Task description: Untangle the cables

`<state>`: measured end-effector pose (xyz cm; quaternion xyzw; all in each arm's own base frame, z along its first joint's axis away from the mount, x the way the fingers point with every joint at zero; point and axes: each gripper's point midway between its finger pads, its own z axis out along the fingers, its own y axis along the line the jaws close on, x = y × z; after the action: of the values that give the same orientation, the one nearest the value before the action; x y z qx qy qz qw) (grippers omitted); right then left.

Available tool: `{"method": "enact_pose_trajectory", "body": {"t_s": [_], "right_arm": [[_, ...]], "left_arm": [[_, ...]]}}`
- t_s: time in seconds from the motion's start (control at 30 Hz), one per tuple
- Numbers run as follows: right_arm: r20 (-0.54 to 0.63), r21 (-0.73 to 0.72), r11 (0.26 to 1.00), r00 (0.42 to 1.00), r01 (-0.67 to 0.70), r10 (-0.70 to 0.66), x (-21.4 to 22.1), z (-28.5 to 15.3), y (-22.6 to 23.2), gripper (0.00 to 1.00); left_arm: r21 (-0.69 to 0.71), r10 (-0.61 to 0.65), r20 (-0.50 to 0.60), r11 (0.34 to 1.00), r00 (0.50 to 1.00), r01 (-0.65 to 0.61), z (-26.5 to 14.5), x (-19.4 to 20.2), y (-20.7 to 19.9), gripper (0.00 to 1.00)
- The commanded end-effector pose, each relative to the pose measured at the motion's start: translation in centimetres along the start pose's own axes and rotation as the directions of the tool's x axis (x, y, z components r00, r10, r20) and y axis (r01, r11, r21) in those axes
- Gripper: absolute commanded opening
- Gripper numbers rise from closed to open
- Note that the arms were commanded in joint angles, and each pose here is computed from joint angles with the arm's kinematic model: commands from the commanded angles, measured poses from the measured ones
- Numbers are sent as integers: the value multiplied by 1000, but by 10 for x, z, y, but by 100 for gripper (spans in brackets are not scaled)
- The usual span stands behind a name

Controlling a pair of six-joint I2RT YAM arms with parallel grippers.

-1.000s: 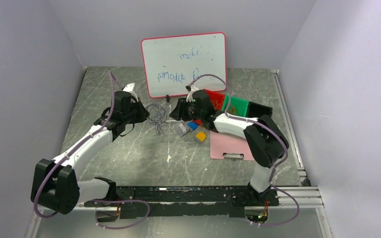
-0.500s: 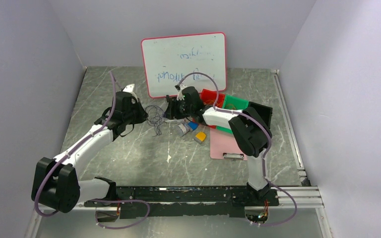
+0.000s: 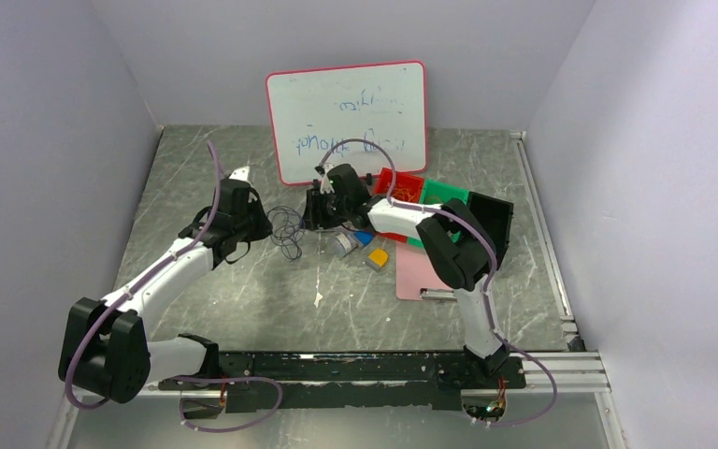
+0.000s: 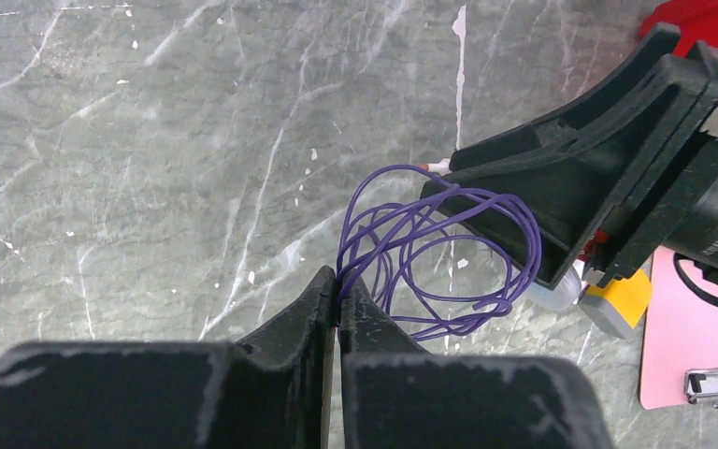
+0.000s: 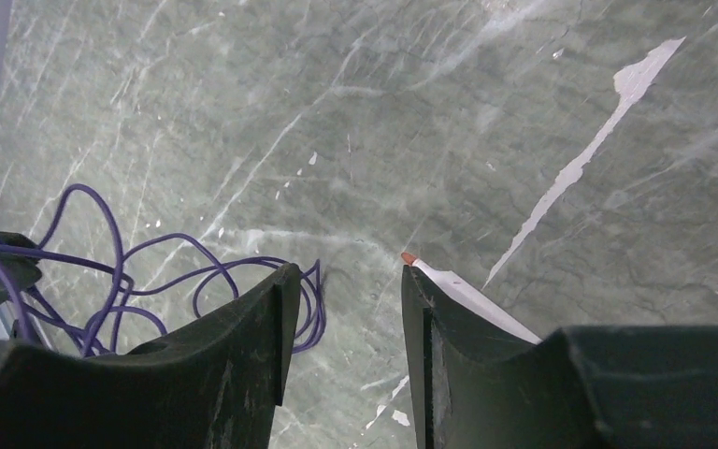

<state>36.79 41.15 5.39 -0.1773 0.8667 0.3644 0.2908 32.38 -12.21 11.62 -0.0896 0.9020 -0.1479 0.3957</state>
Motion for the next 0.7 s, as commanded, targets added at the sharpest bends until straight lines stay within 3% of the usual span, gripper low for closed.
{"method": "enact_pose_trajectory", "body": {"t_s": [0.0, 0.67], "right_arm": [[-45, -11, 1000, 999, 9, -10, 8, 6, 3, 47], [39, -92, 995, 999, 33, -30, -3, -7, 26, 47]], "left_arm": [[-19, -8, 31, 1000, 999, 9, -4, -6, 5, 7], [-15, -1, 58, 1000, 998, 2, -7, -12, 4, 7]]}}
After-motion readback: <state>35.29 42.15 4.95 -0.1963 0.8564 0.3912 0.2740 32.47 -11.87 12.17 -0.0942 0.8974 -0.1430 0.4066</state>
